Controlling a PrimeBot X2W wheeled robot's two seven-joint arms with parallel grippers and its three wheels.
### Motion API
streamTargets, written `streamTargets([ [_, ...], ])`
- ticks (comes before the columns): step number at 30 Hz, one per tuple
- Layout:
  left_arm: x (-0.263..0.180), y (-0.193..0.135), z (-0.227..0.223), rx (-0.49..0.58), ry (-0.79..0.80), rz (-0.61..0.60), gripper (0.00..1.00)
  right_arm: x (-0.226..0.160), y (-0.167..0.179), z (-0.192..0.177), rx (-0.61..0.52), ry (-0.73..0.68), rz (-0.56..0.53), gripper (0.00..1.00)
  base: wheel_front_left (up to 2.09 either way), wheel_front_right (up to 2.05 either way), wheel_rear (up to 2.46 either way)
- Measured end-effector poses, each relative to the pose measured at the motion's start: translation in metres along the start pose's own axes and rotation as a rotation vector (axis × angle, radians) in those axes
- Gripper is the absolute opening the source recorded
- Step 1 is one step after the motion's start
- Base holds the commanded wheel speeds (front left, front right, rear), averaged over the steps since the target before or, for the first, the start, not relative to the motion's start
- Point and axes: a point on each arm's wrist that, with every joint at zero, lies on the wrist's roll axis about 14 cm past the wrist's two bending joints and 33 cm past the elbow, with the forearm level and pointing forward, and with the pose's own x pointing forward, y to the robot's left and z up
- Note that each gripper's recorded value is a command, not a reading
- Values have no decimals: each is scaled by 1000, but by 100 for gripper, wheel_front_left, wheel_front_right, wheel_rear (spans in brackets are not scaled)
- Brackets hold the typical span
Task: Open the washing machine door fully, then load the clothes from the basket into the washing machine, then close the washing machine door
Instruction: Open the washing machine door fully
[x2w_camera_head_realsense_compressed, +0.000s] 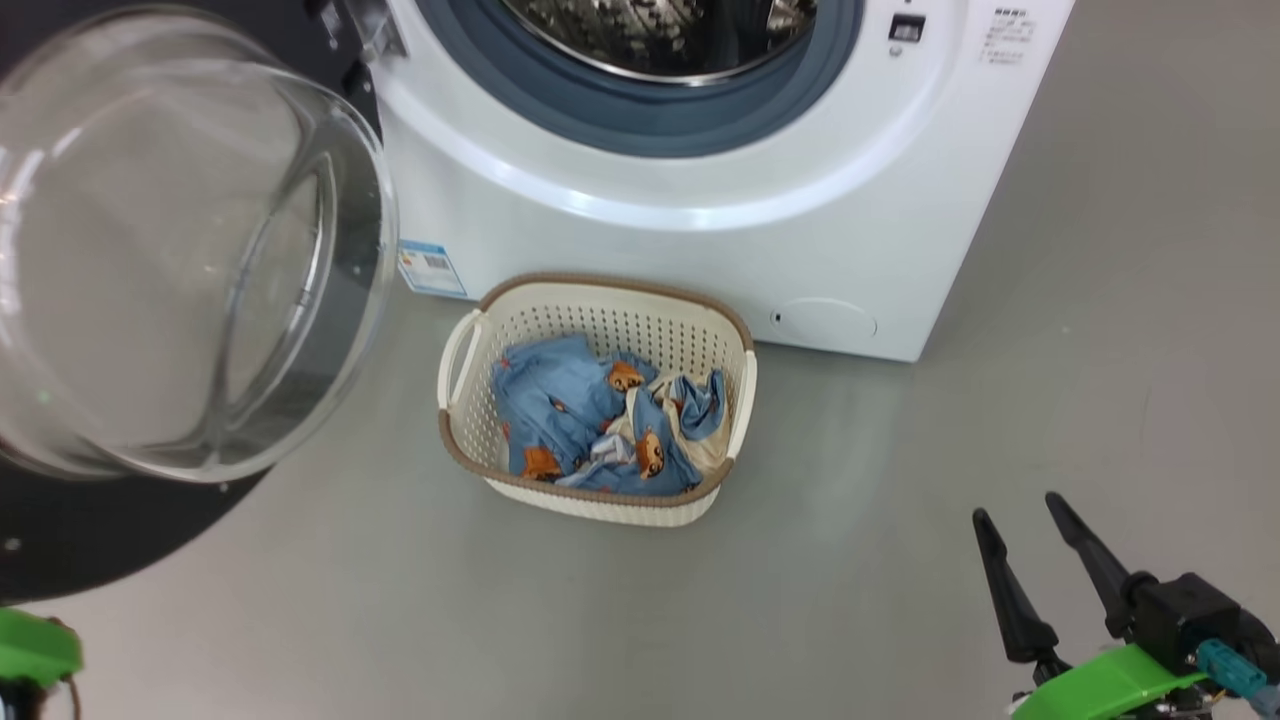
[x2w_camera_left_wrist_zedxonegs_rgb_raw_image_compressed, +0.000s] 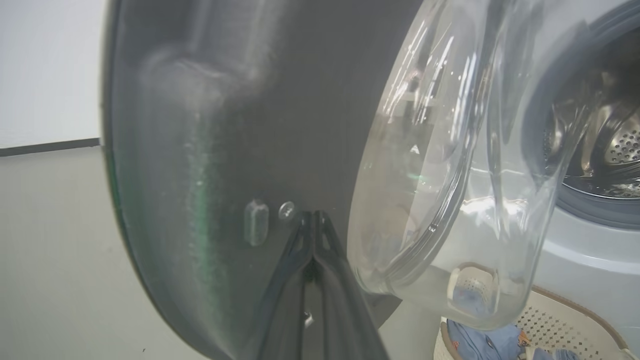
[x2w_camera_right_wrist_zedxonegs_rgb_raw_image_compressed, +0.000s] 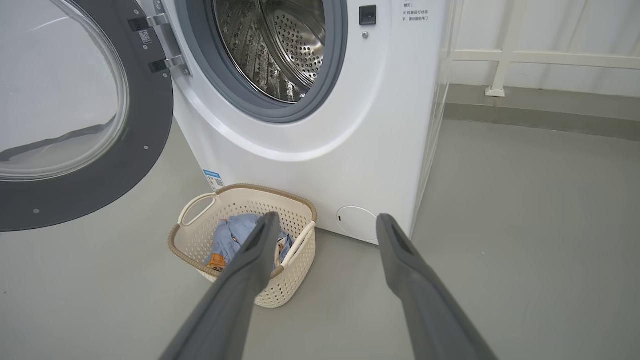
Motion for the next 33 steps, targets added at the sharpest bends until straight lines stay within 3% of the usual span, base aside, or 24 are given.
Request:
streamTargets([
  [12, 25, 11, -3, -8, 18, 70, 0, 11, -9, -13, 4, 24, -5, 100, 0, 0, 0],
  [20, 27, 5, 2, 5, 3, 37, 0, 10, -11, -9, 7, 13, -20, 100, 0, 0, 0],
  [33, 18, -22, 56, 31, -173, -77, 0, 0, -2, 12, 16, -38, -31, 100, 0, 0, 0],
])
